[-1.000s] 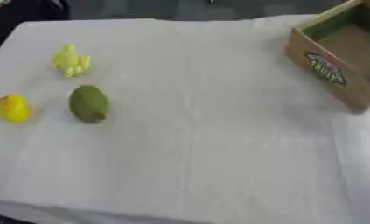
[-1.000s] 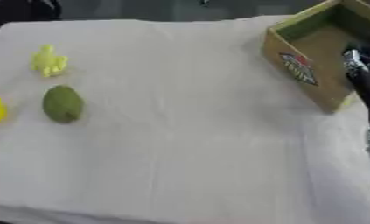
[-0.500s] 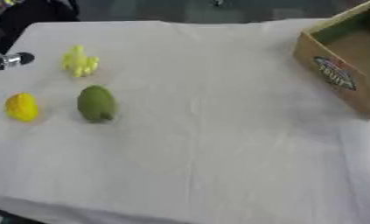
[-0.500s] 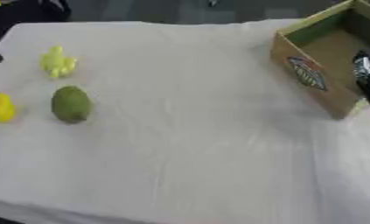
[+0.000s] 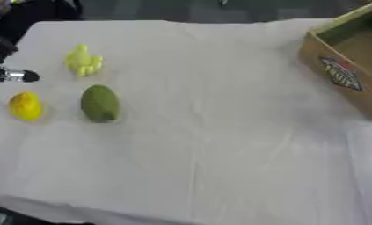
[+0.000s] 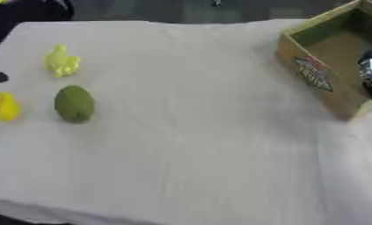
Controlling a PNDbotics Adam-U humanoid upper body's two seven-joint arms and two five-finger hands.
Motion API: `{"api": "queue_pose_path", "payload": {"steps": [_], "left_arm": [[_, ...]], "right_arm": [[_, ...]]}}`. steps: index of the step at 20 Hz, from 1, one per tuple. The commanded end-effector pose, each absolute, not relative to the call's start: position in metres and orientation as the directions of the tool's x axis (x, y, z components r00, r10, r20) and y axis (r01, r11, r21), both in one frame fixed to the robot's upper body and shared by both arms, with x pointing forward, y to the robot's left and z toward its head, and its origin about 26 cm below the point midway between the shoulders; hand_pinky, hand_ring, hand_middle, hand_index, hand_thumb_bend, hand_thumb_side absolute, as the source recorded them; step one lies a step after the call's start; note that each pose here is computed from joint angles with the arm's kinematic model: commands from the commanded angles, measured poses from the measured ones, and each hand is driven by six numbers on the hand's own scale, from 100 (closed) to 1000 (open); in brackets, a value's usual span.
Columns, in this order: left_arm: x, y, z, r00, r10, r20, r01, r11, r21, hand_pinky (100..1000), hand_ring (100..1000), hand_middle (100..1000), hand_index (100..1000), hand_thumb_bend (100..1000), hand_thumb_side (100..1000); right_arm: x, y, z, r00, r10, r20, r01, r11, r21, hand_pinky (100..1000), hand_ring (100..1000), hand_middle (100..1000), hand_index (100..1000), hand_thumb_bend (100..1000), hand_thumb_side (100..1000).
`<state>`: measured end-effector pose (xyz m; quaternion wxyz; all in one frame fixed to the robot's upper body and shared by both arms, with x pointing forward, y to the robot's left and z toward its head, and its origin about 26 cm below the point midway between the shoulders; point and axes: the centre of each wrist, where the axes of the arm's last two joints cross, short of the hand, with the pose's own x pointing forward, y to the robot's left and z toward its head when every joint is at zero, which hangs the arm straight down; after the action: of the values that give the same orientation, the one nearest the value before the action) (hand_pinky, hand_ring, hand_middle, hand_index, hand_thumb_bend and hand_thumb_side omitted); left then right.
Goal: Pick up the objects with one hand, pass them to the other hand, and then place them into the box on the other side of the table.
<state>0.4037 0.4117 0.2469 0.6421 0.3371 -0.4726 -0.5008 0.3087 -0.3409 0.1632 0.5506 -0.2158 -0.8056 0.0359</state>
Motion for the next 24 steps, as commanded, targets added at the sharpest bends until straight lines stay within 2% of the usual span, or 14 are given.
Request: {"api": "queue_pose_path", "payload": {"steps": [1, 9, 13, 16, 17, 20, 24], "left_arm": [[0.398, 0.428, 0.271, 0.086, -0.974, 0.209, 0.319, 0.226, 0.920, 735, 766, 762, 815, 751, 401], [0.403, 0.433, 0.253, 0.131, -0.979, 0.159, 0.406, 0.199, 0.892, 743, 780, 773, 824, 737, 372], [0.408, 0.432, 0.248, 0.156, -0.980, 0.124, 0.410, 0.178, 0.895, 747, 791, 778, 832, 766, 340], [0.413, 0.431, 0.243, 0.176, -0.982, 0.071, 0.412, 0.139, 0.901, 750, 801, 777, 821, 831, 290], [0.414, 0.431, 0.240, 0.183, -0.982, 0.048, 0.421, 0.123, 0.899, 750, 803, 779, 818, 814, 320], [0.417, 0.432, 0.232, 0.198, -0.980, 0.001, 0.448, 0.091, 0.890, 751, 806, 779, 810, 830, 318], [0.421, 0.434, 0.219, 0.217, -0.976, -0.015, 0.456, 0.088, 0.886, 738, 795, 764, 791, 809, 292]], "right_arm": [[0.307, -0.344, 0.173, -0.319, 0.420, 0.849, 0.316, 0.892, -0.323, 1000, 860, 791, 954, 100, 624], [0.307, -0.344, 0.173, -0.321, 0.417, 0.850, 0.314, 0.894, -0.320, 1000, 859, 791, 954, 100, 625], [0.307, -0.344, 0.173, -0.320, 0.418, 0.850, 0.313, 0.894, -0.321, 1000, 860, 791, 954, 100, 626], [0.307, -0.343, 0.173, -0.320, 0.417, 0.851, 0.312, 0.894, -0.321, 1000, 859, 791, 954, 100, 627], [0.307, -0.343, 0.173, -0.321, 0.417, 0.850, 0.310, 0.895, -0.321, 1000, 859, 791, 954, 100, 627], [0.308, -0.343, 0.173, -0.321, 0.416, 0.851, 0.309, 0.895, -0.321, 1000, 859, 791, 954, 100, 628], [0.308, -0.342, 0.173, -0.319, 0.416, 0.852, 0.306, 0.896, -0.322, 1000, 859, 790, 954, 100, 630]]}}
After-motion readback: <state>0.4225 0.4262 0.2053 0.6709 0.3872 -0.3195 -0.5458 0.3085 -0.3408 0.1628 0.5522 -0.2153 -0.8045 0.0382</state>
